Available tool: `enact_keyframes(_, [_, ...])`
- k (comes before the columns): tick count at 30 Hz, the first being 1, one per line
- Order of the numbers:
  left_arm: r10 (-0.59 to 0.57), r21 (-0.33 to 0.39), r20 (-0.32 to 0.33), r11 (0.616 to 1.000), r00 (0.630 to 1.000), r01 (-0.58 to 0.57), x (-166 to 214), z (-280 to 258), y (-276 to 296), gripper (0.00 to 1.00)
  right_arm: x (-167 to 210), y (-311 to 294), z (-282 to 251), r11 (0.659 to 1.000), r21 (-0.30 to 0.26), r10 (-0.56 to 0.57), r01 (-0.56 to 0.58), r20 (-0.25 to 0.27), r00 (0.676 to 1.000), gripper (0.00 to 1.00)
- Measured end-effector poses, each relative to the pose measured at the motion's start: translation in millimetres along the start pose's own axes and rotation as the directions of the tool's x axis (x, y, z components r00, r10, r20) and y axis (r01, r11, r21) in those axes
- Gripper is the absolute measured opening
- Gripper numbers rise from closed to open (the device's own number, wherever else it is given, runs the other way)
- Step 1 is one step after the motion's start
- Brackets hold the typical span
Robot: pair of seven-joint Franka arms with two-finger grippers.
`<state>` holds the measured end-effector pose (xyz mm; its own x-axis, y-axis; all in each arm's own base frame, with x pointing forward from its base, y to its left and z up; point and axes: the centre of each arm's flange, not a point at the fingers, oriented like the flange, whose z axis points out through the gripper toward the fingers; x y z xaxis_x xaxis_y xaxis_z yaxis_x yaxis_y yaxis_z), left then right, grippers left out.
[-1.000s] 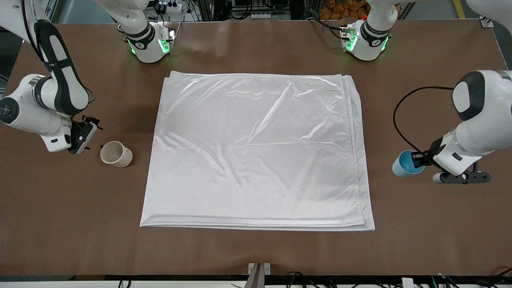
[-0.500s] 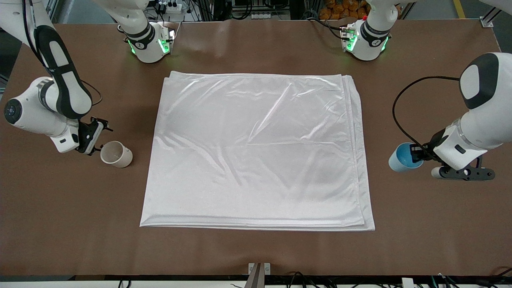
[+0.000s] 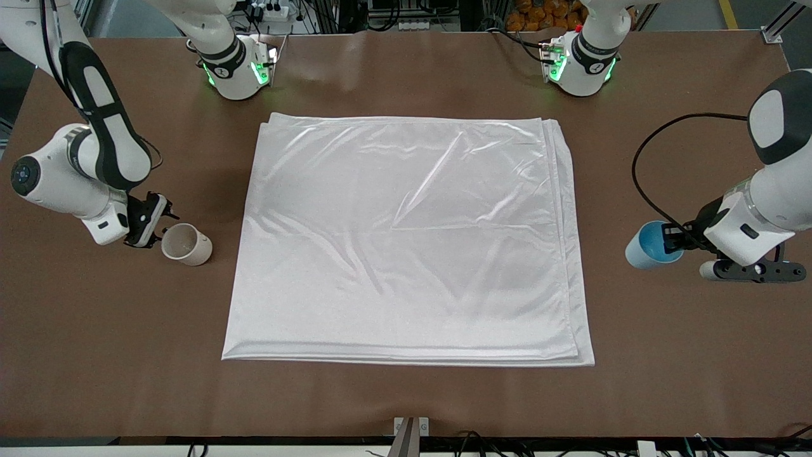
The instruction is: Place blue cup into white mug on cloth
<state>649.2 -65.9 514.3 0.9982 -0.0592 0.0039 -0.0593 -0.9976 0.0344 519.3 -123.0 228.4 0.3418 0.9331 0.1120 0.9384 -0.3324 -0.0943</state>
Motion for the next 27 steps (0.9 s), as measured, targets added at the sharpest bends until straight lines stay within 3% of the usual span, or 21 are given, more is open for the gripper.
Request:
enact_keyframes(6, [0.064, -0.005, -0.012, 0.998, 0.998, -0.064, -3.8, -6.5, 54.9, 0.04, -3.4, 0.9, 0.8, 1.0, -0.005, -0.007, 0.007, 0.001, 1.0, 0.56])
enact_keyframes(11, [0.065, -0.006, -0.009, 0.998, 0.998, -0.065, -12.9, -12.6, 98.8, 0.04, -3.6, 1.1, 0.7, 1.0, -0.006, -0.009, 0.009, 0.001, 1.0, 0.31])
enact_keyframes(12, [0.067, -0.006, -0.007, 0.998, 0.998, -0.067, -14.6, -13.5, 104.4, 0.04, -3.6, 1.3, 0.6, 1.0, -0.007, -0.009, 0.009, 0.001, 1.0, 0.21])
enact_keyframes(13, [0.072, -0.006, -0.006, 0.997, 0.997, -0.072, -16.1, -14.3, 108.9, 0.04, -3.5, 1.4, 0.4, 1.0, -0.008, -0.009, 0.009, 0.001, 1.0, 0.19])
enact_keyframes(27, [0.115, -0.009, -0.011, 0.993, 0.993, -0.116, -28.5, -21.2, 157.1, 0.04, -10.5, 19.2, -23.3, 0.999, -0.032, -0.034, 0.034, -0.007, 0.999, 0.19])
